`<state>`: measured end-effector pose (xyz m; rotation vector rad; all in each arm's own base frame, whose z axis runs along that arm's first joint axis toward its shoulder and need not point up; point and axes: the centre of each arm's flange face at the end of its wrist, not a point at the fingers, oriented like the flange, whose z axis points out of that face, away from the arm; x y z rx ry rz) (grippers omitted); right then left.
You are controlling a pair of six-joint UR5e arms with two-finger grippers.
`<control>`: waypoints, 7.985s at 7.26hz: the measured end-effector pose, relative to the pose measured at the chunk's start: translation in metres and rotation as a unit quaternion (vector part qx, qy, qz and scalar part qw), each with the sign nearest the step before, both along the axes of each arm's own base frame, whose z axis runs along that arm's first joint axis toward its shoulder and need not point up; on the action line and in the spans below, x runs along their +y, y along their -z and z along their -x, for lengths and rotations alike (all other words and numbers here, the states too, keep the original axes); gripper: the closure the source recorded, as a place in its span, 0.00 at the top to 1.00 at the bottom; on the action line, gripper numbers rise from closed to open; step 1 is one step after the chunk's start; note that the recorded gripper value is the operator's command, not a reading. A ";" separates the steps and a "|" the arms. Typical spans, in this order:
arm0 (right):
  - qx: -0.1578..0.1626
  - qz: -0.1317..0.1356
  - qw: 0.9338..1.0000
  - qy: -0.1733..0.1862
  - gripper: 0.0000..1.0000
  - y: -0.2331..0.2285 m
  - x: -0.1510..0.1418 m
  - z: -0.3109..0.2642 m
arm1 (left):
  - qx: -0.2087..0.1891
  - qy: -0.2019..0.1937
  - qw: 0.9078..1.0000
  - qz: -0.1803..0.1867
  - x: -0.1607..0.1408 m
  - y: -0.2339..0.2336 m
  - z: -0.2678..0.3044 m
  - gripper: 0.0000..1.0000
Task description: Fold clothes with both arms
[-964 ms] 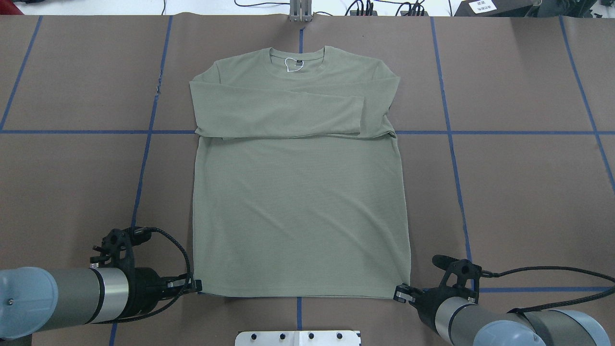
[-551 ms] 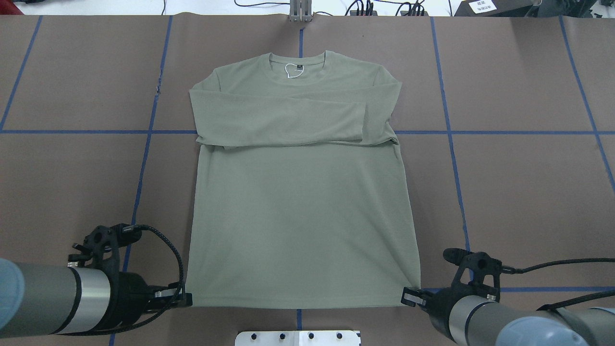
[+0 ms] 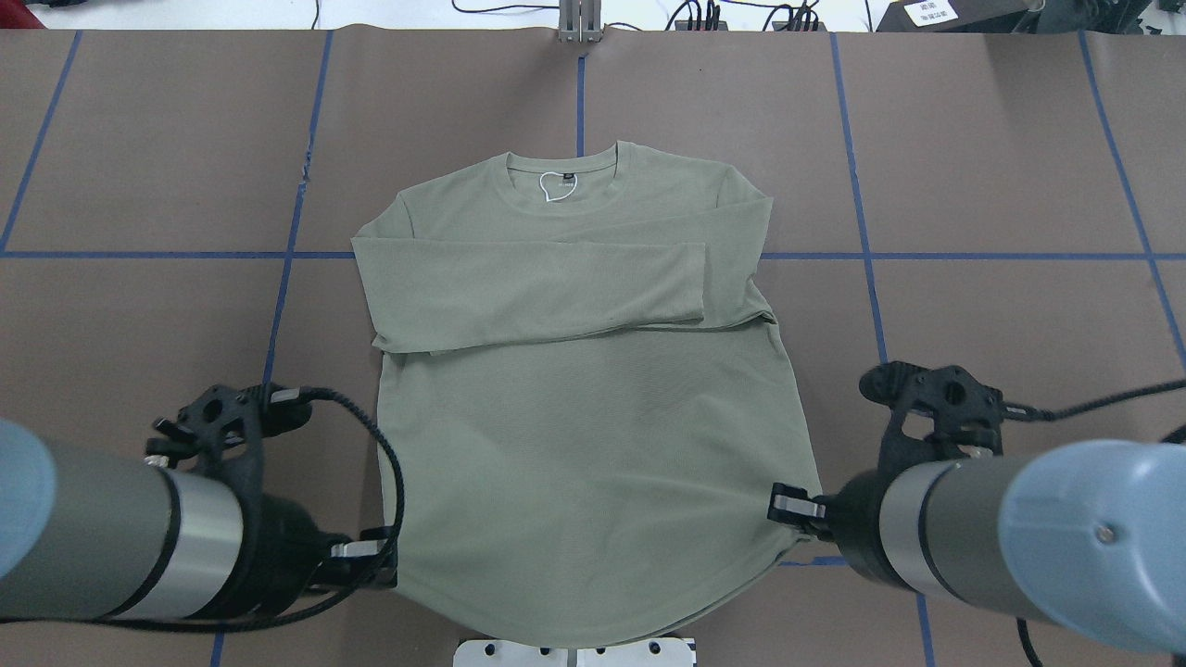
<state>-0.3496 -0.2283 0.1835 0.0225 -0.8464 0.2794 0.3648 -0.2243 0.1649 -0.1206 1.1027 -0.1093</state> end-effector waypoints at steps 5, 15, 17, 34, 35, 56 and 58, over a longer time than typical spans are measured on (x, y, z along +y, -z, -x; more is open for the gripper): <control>0.046 -0.051 0.997 -0.021 0.00 -0.003 -0.212 0.021 | -0.070 0.050 0.990 -0.115 -0.207 -0.010 0.003 0.00; 0.096 -0.068 0.991 -0.062 0.00 -0.135 -0.438 0.115 | -0.174 0.082 0.970 -0.147 -0.411 -0.168 -0.079 0.00; 0.095 -0.069 0.991 -0.060 0.05 -0.134 -0.437 0.118 | -0.175 0.079 0.970 -0.150 -0.411 -0.170 -0.079 0.12; 0.048 -0.096 0.994 0.012 1.00 -0.142 -0.410 0.072 | -0.024 0.080 0.989 -0.121 -0.174 -0.202 -0.106 0.00; 0.047 -0.097 0.994 0.012 1.00 -0.141 -0.410 0.072 | -0.025 0.080 0.989 -0.121 -0.174 -0.203 -0.106 0.00; 0.006 -0.116 0.993 -0.037 0.97 -0.044 -0.402 0.215 | -0.177 0.048 0.927 -0.327 -0.462 -0.290 0.045 1.00; 0.009 -0.135 0.990 -0.045 0.70 -0.041 -0.391 0.246 | -0.173 0.047 0.928 -0.327 -0.456 -0.291 0.049 1.00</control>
